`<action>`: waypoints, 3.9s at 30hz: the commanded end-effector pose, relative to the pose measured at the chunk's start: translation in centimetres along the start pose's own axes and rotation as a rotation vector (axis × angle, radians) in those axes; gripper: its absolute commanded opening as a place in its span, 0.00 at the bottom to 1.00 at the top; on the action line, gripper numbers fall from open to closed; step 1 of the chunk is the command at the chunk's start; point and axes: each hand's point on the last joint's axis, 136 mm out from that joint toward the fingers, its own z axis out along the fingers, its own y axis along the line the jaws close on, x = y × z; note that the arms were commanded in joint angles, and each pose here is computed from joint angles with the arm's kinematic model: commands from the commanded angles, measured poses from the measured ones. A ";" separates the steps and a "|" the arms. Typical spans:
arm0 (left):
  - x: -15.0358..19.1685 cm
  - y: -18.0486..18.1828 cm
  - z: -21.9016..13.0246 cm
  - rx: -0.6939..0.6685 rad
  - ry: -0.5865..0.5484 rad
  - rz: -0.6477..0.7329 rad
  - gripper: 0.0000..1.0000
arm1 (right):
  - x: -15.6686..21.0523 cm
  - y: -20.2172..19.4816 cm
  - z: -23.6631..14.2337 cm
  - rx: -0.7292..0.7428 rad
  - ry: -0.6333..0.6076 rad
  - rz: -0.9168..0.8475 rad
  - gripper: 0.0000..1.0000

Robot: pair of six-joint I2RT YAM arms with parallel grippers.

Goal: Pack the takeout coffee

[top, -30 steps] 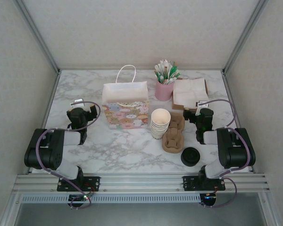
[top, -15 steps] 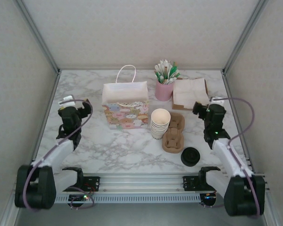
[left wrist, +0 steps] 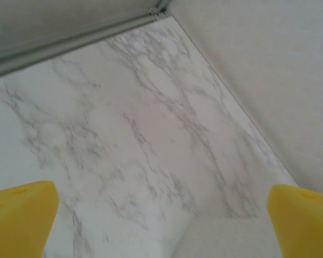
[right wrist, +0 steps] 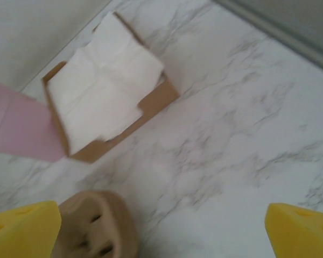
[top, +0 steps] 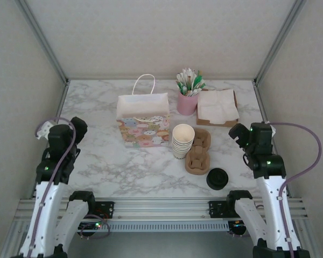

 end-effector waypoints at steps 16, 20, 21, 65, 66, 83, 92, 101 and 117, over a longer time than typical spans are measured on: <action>14.9 -1.0 -5.3 0.156 0.694 0.034 0.69 | 7.1 12.6 -3.8 -0.205 0.534 -0.331 0.57; 17.6 -1.1 -5.2 0.201 0.735 -0.013 0.69 | 8.9 14.2 -3.3 -0.215 0.551 -0.396 0.55; 17.9 -1.1 -5.1 0.209 0.728 -0.014 0.70 | 9.2 14.3 -3.1 -0.208 0.551 -0.406 0.55; 24.8 -6.2 -5.3 0.295 0.661 0.200 0.75 | 11.8 15.8 0.0 -0.104 0.553 -0.561 0.15; 24.8 -6.2 -5.3 0.297 0.660 0.202 0.75 | 11.8 15.8 0.0 -0.103 0.554 -0.564 0.15; 23.9 -5.6 -5.2 0.268 0.607 0.212 0.77 | 9.1 17.0 -2.8 -0.155 0.498 -0.531 0.03; 21.8 -4.8 -5.1 0.260 0.547 0.201 0.78 | 5.1 19.0 -7.6 -0.286 0.409 -0.467 0.00; 19.2 -3.6 -5.3 0.245 0.482 0.176 0.78 | 5.7 19.4 -12.9 -0.499 0.491 -0.489 0.00; 18.2 0.2 -5.2 0.196 0.482 0.119 0.78 | 20.4 20.5 -9.8 -0.612 0.586 -0.851 0.00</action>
